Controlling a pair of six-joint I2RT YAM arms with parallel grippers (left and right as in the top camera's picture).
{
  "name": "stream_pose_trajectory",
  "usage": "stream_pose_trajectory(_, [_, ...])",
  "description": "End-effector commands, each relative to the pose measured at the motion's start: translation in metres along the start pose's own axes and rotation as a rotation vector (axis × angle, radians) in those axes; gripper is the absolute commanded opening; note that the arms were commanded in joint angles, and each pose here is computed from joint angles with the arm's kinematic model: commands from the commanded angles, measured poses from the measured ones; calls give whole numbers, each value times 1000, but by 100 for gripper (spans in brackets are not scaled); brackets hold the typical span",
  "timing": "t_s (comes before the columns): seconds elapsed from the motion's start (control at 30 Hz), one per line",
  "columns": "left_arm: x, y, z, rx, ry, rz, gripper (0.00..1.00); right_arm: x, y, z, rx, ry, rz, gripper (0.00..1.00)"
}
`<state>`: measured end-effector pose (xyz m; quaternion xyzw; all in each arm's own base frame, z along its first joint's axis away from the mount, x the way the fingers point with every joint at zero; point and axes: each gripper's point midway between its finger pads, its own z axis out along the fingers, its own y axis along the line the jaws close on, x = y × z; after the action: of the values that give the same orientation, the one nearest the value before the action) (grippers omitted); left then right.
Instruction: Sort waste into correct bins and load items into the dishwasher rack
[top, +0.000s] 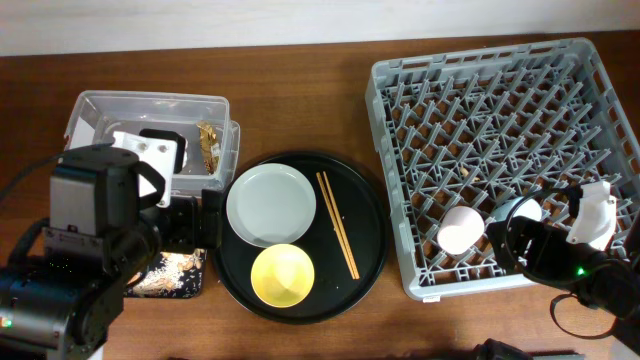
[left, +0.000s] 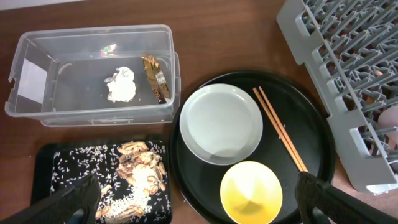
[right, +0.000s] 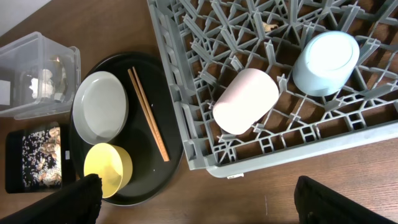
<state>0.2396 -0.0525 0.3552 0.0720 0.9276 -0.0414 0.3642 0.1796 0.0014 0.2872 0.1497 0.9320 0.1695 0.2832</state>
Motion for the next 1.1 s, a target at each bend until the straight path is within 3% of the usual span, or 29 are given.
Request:
stream_pose_trajectory(0.0, [3,-2,0,12,13,18,99,-3,-1,-3,13,-16,-9,99])
stream_pose_trajectory(0.27, [7,1,-39,-6,-108,47,99,-3,-1,-3,13,-16,-9,99])
stream_pose_trajectory(0.4, [-12,16,-51,-59,-360,22,99,-3,-1,-3,13,-16,-9,99])
stream_pose_trajectory(0.53, [6,24,-28,-62,-498,-10,99,-3,-1,-3,13,-16,-9,99])
stream_pose_trajectory(0.87, [93,31,45,-66,-742,-17,99,-3,-1,-3,13,-16,-9,99])
stream_pose_trajectory(1.07, [123,34,106,-54,-704,-20,99,-3,-1,-3,13,-16,-9,99])
